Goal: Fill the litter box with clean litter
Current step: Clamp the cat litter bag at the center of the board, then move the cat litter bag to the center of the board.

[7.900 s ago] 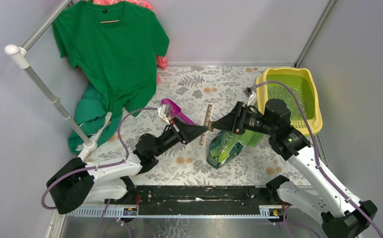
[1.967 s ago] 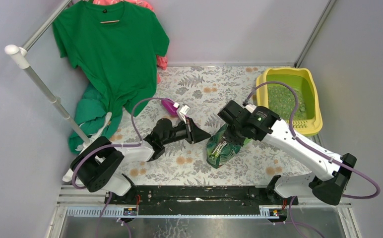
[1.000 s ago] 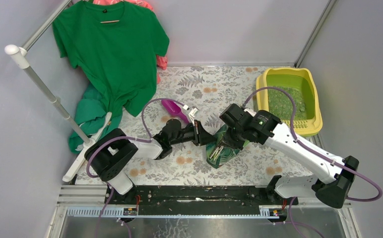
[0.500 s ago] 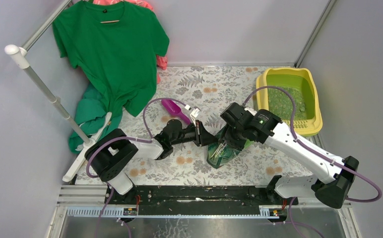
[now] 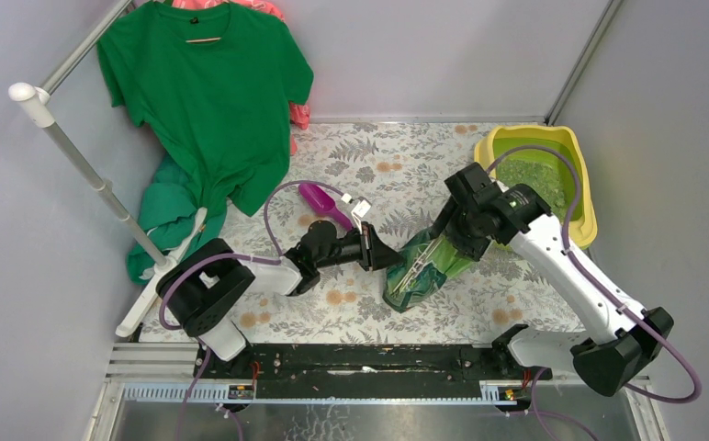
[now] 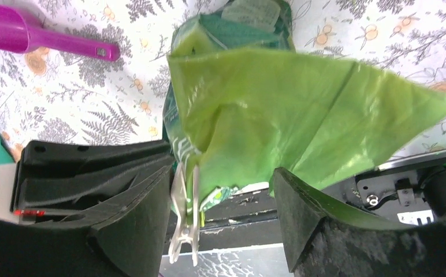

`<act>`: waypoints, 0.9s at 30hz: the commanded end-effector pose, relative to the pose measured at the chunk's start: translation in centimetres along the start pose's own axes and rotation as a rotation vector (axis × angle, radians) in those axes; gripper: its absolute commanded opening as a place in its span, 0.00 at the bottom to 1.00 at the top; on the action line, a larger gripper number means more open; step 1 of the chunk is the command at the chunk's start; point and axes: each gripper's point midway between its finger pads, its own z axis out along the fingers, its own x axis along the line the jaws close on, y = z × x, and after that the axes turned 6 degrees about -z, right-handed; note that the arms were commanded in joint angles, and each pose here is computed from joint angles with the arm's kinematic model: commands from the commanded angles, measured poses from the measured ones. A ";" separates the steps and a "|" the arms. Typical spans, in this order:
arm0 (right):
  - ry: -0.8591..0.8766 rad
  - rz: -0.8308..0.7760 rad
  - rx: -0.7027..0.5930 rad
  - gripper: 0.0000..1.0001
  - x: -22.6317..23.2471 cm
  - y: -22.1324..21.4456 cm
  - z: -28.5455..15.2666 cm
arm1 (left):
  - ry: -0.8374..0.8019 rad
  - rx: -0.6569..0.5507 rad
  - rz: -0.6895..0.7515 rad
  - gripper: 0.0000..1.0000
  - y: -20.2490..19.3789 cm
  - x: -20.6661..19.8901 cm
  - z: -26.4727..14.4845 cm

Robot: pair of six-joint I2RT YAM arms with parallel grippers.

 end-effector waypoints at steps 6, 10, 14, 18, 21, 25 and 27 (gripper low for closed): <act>0.022 -0.067 0.014 0.68 0.9 2.5 1.6 | -0.054 -0.019 0.063 0.25 1.1 -1.6 0.4; 0.005 -0.085 0.030 0.56 0.5 2.5 2.7 | -0.053 -0.015 0.061 0.25 1.0 -1.6 0.6; 0.007 -0.082 0.027 0.31 0.2 2.8 3.2 | -0.048 -0.012 0.061 0.25 1.0 -1.6 0.8; 0.015 -0.095 0.025 0.14 0.4 3.3 3.5 | -0.043 -0.008 0.062 0.25 1.0 -1.6 1.0; 0.023 -0.103 0.020 0.07 0.5 3.6 3.8 | -0.038 -0.008 0.062 0.25 1.1 -1.6 1.1; 0.040 -0.122 0.003 0.00 0.8 4.5 4.1 | -0.024 -0.006 0.061 0.25 1.0 -1.4 1.2; 0.055 -0.129 -0.008 0.00 1.1 5.2 4.3 | -0.014 -0.003 0.058 0.25 0.9 -1.2 1.3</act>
